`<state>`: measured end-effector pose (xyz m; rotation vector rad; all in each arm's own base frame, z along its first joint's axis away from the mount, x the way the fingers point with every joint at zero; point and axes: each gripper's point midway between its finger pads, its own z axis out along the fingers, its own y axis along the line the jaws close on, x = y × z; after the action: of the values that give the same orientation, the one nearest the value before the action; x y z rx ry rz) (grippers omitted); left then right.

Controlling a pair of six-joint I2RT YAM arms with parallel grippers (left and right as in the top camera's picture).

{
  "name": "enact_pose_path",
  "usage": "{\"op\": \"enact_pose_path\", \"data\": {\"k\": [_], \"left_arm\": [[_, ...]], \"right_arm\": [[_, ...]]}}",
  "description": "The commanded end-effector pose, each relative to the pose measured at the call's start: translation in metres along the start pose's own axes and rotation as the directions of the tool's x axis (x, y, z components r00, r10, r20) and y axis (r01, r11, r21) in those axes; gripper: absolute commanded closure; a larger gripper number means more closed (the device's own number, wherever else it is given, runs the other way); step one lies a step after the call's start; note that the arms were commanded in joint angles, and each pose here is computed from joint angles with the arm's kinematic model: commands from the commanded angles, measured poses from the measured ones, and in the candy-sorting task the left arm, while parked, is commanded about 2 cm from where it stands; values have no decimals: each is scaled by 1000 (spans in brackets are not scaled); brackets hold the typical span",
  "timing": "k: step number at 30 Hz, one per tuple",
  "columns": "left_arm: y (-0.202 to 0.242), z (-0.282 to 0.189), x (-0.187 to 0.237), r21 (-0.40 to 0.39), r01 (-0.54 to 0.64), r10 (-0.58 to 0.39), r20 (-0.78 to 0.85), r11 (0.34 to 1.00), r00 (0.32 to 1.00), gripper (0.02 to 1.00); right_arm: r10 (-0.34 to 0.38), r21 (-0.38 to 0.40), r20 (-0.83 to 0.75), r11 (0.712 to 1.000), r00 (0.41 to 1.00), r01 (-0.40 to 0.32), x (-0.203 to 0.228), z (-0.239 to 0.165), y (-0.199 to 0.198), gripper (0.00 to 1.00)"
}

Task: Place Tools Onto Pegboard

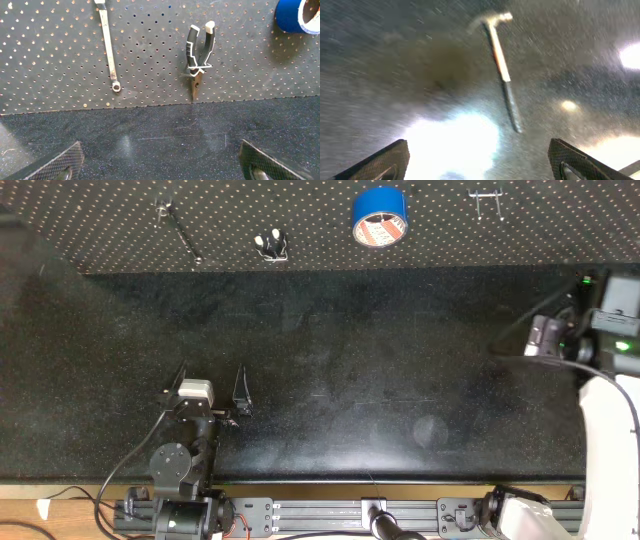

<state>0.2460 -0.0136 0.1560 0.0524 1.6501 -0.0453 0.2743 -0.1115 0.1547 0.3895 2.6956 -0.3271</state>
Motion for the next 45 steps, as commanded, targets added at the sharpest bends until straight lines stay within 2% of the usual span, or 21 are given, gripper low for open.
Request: {"op": "enact_pose_path", "data": {"k": [1, 2, 3, 6, 10, 13, 14, 15, 16, 17, 19, 22, 24, 25, 28, 31, 34, 37, 39, 43, 45], "left_arm": [[0, 0, 1, -3, -13, 13, -2, 1000, 1000, 23], [0, 0, 1, -3, -13, 13, -2, 1000, 1000, 23], [0, 0, 1, -3, -13, 13, -2, 1000, 1000, 25], [0, 0, 1, -3, -13, 13, -2, 1000, 1000, 23], [0, 0, 1, -3, -13, 13, -2, 1000, 1000, 23], [0, 0, 1, -3, -13, 13, -2, 1000, 1000, 23], [0, 0, 1, -3, -13, 13, -2, 1000, 1000, 23], [0, 0, 1, -3, -13, 13, -2, 1000, 1000, 23], [0, 0, 1, -3, -13, 13, -2, 1000, 1000, 23], [0, 0, 1, -3, -13, 13, -2, 1000, 1000, 23], [0, 0, 1, -3, -13, 13, -2, 1000, 1000, 23], [0, 0, 1, -3, -13, 13, -2, 1000, 1000, 23], [0, 0, 1, -3, -13, 13, -2, 1000, 1000, 23], [0, 0, 1, -3, -13, 13, -2, 1000, 1000, 23], [0, 0, 1, -3, -13, 13, -2, 1000, 1000, 23], [0, 0, 1, -3, -13, 13, -2, 1000, 1000, 25], [0, 0, 1, -3, -13, 13, -2, 1000, 1000, 23], [0, 0, 1, -3, -13, 13, -2, 1000, 1000, 23], [0, 0, 1, -3, -13, 13, -2, 1000, 1000, 23], [0, 0, 1, -3, -13, 13, -2, 1000, 1000, 23], [0, 0, 1, -3, -13, 13, -2, 1000, 1000, 23]], "right_arm": [[-138, -103, -99, 986, 985, 128, 19, 31, -12, 93], [-173, -144, -116, 977, 978, 156, 24, 39, -13, 93], [-178, -170, -140, 973, 974, 154, 29, 47, -17, 93], [-138, -232, -230, 969, 963, 84, 44, 71, -18, 93], [-152, -256, -324, 964, 934, 69, 64, 77, -14, 93], [-146, -248, -307, 966, 940, 69, 60, 79, -16, 88], [-172, -219, -332, 970, 928, 102, 65, 78, -23, 14], [-215, -198, -340, 968, 915, 154, 67, 79, -30, 25], [-275, -209, -336, 954, 901, 214, 69, 78, -32, 25], [-290, -222, -333, 949, 897, 224, 69, 78, -30, 25], [-413, -314, -299, 894, 860, 320, 75, 74, -22, 25], [-420, -348, -274, 882, 865, 318, 81, 74, -39, 25], [-405, -341, -272, 889, 873, 306, 90, 75, -63, 25], [-377, -329, -283, 902, 882, 280, 94, 75, -72, 25], [-343, -278, -264, 922, 901, 270, 92, 82, -96, 25], [-366, -267, -298, 919, 881, 291, 97, 101, -104, 25], [-375, -275, -301, 915, 877, 297, 95, 115, -101, 25], [-389, -225, -293, 916, 873, 333, 75, 121, -87, 25], [-414, -218, -297, 907, 861, 361, 70, 127, -80, 25], [-398, -215, -299, 914, 867, 345, 68, 143, -78, 25], [-386, -248, -260, 912, 885, 326, 64, 146, -69, 25]]}}
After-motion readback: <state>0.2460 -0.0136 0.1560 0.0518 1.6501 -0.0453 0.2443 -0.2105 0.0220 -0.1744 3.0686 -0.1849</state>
